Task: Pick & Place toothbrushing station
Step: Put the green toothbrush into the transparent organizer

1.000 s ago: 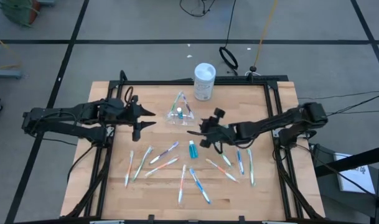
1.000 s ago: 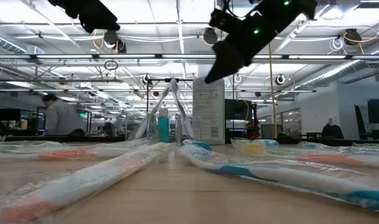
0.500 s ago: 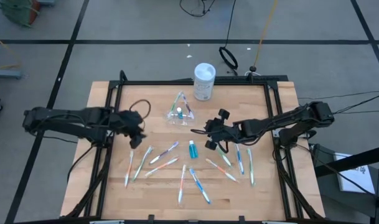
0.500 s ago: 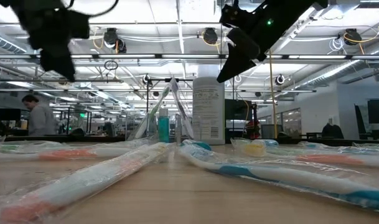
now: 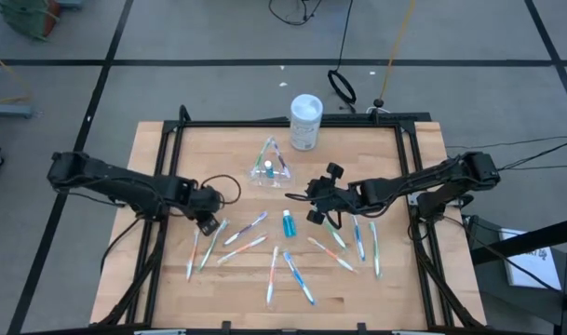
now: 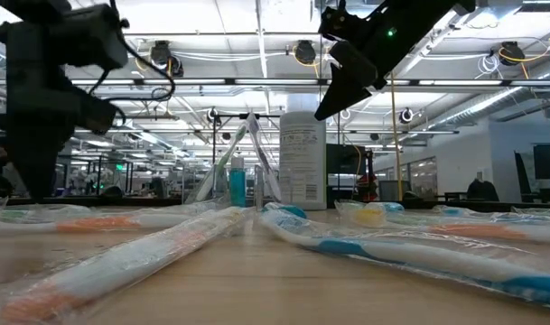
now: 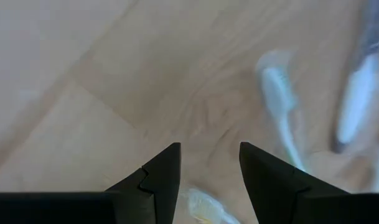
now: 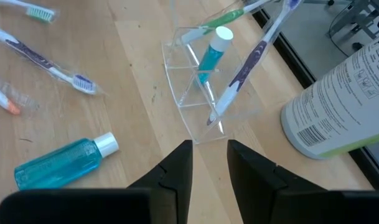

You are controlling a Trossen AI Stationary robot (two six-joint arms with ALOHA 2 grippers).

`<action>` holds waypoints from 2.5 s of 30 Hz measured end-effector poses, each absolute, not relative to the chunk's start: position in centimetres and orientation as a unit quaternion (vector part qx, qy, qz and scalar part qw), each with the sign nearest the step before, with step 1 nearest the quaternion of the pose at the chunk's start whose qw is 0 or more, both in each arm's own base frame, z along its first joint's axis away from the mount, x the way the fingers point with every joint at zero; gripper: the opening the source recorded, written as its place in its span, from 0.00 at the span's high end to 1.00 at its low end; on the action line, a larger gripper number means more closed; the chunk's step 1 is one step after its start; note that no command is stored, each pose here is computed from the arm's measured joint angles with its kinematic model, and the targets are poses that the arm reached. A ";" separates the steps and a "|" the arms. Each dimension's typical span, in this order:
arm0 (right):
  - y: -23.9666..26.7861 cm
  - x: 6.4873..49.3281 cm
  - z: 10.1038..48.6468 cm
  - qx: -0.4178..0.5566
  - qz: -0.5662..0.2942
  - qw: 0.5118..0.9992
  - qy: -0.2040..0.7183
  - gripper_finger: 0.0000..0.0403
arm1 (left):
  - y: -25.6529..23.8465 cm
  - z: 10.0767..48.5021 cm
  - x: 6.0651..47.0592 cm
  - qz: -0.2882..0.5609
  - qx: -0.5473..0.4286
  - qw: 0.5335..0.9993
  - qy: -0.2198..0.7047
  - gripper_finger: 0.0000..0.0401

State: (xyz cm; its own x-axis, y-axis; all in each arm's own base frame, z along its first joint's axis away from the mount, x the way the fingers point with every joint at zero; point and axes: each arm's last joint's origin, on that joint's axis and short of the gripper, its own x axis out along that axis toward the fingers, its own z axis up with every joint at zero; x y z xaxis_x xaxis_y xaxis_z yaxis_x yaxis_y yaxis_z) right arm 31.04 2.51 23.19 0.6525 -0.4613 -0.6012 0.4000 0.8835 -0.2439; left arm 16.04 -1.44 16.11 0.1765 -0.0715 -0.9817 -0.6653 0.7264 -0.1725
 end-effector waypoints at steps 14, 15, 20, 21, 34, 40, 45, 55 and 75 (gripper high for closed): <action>2.5 31.0 23.2 -0.045 -0.237 0.908 0.343 0.77 | -1.9 14.8 19.5 0.104 -0.333 0.740 0.575 0.58; 2.5 31.0 23.2 -0.045 -0.237 0.908 0.343 0.77 | -1.8 14.8 19.5 0.106 -0.333 0.741 0.573 0.58; 2.5 31.0 23.2 -0.045 -0.237 0.908 0.343 0.77 | -1.6 14.9 19.8 0.103 -0.313 0.760 0.560 0.58; 2.5 31.0 23.2 -0.045 -0.237 0.908 0.343 0.77 | -1.6 15.0 19.9 0.093 -0.303 0.768 0.557 0.58; 2.5 31.0 23.2 -0.045 -0.237 0.908 0.343 0.77 | -1.7 15.9 21.6 0.050 -0.283 0.830 0.478 0.58; 2.5 31.0 23.2 -0.045 -0.237 0.908 0.343 0.77 | -2.0 15.9 21.6 0.037 -0.265 0.837 0.477 0.58; 2.5 31.0 23.2 -0.045 -0.237 0.908 0.343 0.77 | -3.2 15.4 20.6 0.048 -0.290 0.799 0.525 0.58; 2.5 31.0 23.2 -0.045 -0.238 0.908 0.343 0.77 | -4.5 14.9 19.4 0.150 -0.204 0.808 0.532 0.58; 2.5 31.0 23.0 -0.046 -0.237 0.908 0.342 0.77 | -6.1 12.7 19.8 0.135 -0.198 0.776 0.584 0.58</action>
